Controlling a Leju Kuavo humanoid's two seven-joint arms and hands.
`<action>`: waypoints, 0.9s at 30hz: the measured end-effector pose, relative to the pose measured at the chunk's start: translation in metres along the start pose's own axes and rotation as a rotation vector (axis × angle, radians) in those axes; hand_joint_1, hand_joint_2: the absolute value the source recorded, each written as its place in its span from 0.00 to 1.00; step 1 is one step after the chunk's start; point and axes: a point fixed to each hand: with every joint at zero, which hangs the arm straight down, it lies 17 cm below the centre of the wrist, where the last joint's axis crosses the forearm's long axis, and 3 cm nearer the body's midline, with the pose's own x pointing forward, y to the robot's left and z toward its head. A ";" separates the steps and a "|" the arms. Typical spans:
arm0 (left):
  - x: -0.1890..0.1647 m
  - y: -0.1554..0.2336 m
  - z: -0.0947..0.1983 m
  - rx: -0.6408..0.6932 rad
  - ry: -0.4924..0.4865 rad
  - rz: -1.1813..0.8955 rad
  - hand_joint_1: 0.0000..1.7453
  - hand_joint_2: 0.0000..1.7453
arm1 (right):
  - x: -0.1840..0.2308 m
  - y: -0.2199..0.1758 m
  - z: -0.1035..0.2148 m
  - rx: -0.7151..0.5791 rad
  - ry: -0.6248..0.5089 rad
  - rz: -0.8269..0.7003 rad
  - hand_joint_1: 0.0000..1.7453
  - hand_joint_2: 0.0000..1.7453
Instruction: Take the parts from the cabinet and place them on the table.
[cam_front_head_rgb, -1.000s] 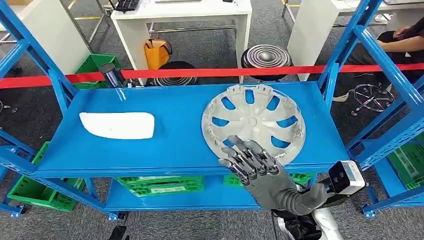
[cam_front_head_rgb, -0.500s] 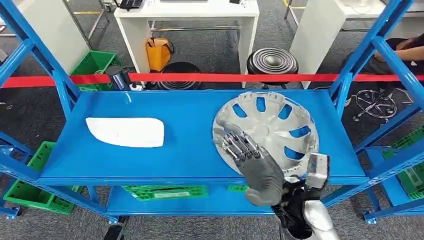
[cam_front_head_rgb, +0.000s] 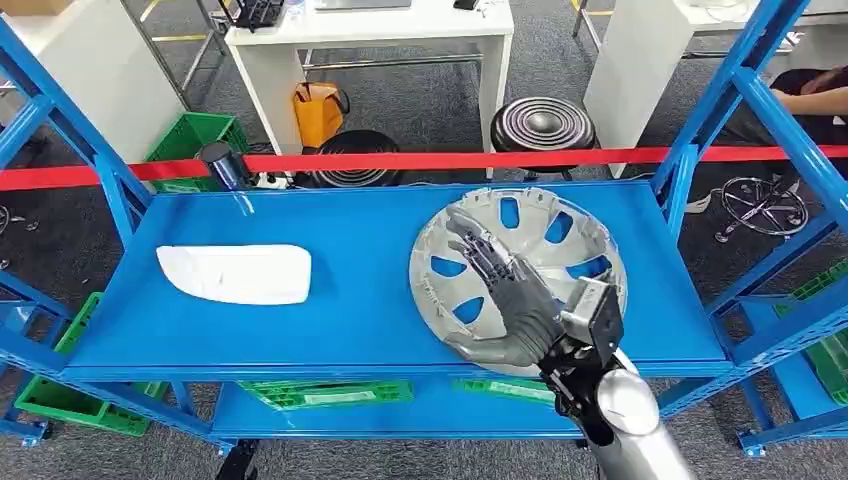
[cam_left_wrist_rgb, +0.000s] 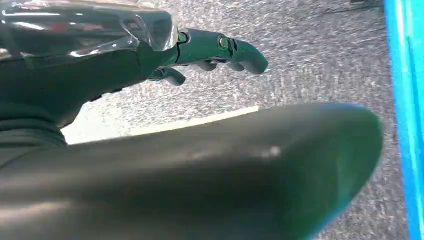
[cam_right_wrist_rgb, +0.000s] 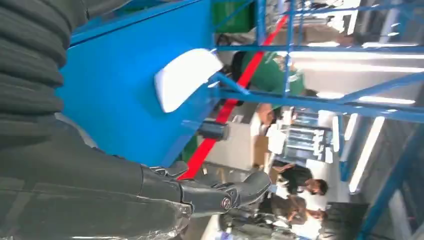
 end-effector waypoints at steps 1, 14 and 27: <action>-0.002 -0.001 0.000 0.001 0.007 0.003 0.00 0.00 | -0.005 -0.001 0.001 -0.004 0.013 0.008 0.00 1.00; -0.014 -0.013 0.004 -0.008 0.042 0.077 0.00 0.00 | -0.059 -0.037 0.008 -0.016 0.221 0.199 0.00 1.00; -0.023 -0.023 0.008 -0.007 0.045 0.061 0.00 0.00 | -0.080 -0.063 0.046 -0.052 0.274 0.248 0.00 1.00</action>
